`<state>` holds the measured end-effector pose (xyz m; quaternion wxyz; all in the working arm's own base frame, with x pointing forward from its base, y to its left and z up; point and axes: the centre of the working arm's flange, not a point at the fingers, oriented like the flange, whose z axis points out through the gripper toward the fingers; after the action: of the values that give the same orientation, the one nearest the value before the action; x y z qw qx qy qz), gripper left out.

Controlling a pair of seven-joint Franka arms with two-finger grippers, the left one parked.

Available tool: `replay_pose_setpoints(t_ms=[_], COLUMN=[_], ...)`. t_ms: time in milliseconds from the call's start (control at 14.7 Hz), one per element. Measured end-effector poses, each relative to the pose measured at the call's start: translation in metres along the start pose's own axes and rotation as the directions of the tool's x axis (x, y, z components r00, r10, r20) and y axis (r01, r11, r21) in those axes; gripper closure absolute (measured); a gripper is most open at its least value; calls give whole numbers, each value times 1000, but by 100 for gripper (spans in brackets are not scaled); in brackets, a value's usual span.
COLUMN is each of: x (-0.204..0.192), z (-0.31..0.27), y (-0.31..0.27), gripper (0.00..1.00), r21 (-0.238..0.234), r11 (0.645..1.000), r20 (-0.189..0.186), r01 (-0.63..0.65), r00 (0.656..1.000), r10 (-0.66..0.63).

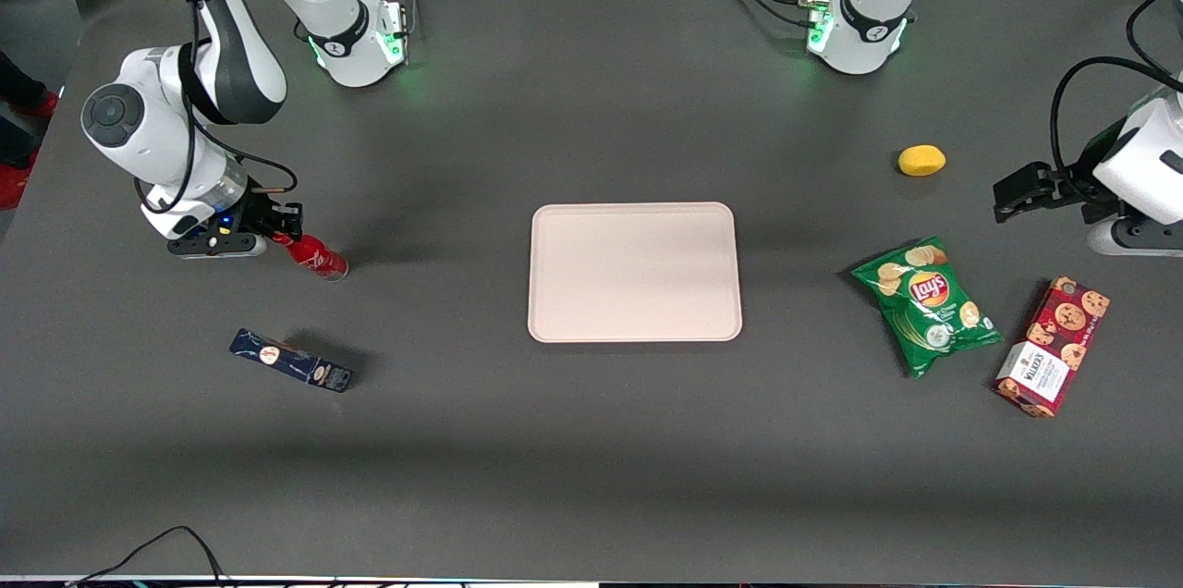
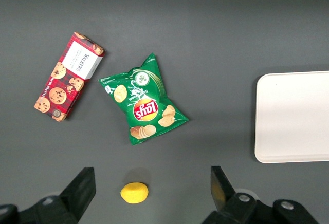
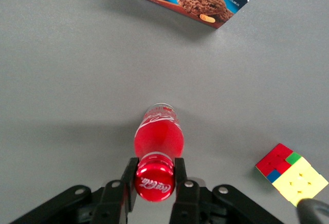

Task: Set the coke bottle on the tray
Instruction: 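Close the right gripper around the bottle's cap and neck, then lift the bottle and swing it toward the white tray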

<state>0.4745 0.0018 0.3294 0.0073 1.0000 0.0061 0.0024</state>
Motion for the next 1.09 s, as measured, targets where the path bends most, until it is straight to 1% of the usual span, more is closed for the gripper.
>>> replay_pose_setpoints(t_ms=[136,204,340,407,543,679,815,1019,1086], x=[3,6,15,21,34,42,48,50,50], z=[-5,-11,-34,-52,-94,-133,-165,-208,-220], y=[0,0,1,2,2,-8,-30,-75,-92], gripper=[69,69,69,69,69,69,69,69,69], r21=[0,0,-2,-3,-5,-7,-11,-16,-6], r11=[1000,1000,1000,1000,1000,1000,999,996,996], r20=[-8,-2,38,51,62,59,51,19,4], r01=[1,0,-2,-4,-3,15,50,87,90], r00=[1000,1000,999,999,998,998,998,996,996], r10=[-1,0,2,4,4,-15,-49,-87,-90])
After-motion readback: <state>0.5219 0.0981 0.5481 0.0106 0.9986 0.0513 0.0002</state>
